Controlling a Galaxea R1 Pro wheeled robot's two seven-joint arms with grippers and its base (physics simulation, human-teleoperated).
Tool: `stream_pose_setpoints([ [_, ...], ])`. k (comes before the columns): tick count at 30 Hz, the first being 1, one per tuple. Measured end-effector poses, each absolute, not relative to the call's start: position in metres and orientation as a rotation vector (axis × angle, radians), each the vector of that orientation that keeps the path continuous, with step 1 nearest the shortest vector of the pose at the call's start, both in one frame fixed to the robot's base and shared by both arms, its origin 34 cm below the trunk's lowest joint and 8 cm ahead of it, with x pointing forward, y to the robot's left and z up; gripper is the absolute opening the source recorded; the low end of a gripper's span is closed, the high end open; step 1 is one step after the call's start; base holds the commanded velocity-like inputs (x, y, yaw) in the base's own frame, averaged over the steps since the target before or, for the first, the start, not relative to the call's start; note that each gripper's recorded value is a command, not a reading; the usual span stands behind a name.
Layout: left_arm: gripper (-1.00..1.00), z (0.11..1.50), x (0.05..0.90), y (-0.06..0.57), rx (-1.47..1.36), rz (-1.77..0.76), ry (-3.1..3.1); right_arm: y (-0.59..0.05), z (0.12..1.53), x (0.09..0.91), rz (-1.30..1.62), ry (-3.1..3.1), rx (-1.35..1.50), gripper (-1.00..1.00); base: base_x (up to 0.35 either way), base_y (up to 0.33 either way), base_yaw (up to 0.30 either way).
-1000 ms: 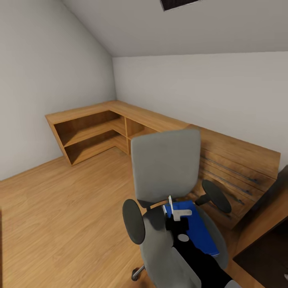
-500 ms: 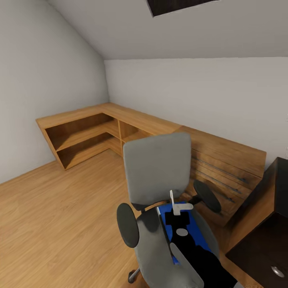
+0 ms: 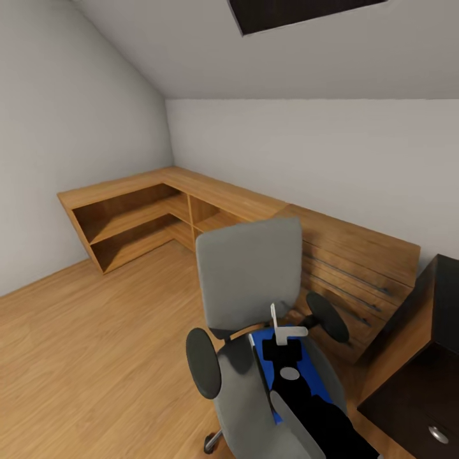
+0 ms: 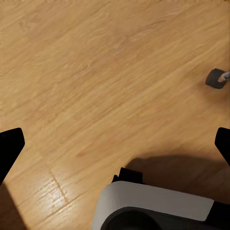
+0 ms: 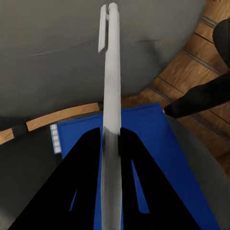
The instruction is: In the bedroom, organize the workspace by keeping the computer under the desk, ensuring the monitor is on the desk, placing the keyboard on the desk next to the monitor, placing the mouse on the desk next to the keyboard, moving the folder from the swivel chair onto the desk next to the mouse, stacking the notebook on top of the folder with the pen on top of the notebook, and positioning the swivel chair next to the desk.
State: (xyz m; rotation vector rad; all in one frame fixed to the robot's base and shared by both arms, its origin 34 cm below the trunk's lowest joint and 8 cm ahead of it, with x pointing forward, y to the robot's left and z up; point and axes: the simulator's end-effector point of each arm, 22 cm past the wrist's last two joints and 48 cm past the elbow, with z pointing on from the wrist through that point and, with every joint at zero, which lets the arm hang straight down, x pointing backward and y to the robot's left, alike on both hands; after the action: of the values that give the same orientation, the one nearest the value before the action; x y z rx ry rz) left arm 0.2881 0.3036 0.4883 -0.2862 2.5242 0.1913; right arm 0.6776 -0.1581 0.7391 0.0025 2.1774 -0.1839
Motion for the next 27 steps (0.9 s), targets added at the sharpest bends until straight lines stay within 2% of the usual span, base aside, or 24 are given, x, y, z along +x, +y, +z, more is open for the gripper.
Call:
stream_pose_setpoints([
  [11,1.00,0.491,0.293,0.303,-0.283,0.187,2.509,-0.158,0.752,0.677,-0.180,2.150,0.011,-1.00,-0.028,0.000,0.000],
  [27,1.00,0.495,0.302,0.304,-0.284,0.183,2.485,-0.160,0.780,0.676,-0.174,2.084,0.066,-1.00,-0.296,-0.028,0.000],
])
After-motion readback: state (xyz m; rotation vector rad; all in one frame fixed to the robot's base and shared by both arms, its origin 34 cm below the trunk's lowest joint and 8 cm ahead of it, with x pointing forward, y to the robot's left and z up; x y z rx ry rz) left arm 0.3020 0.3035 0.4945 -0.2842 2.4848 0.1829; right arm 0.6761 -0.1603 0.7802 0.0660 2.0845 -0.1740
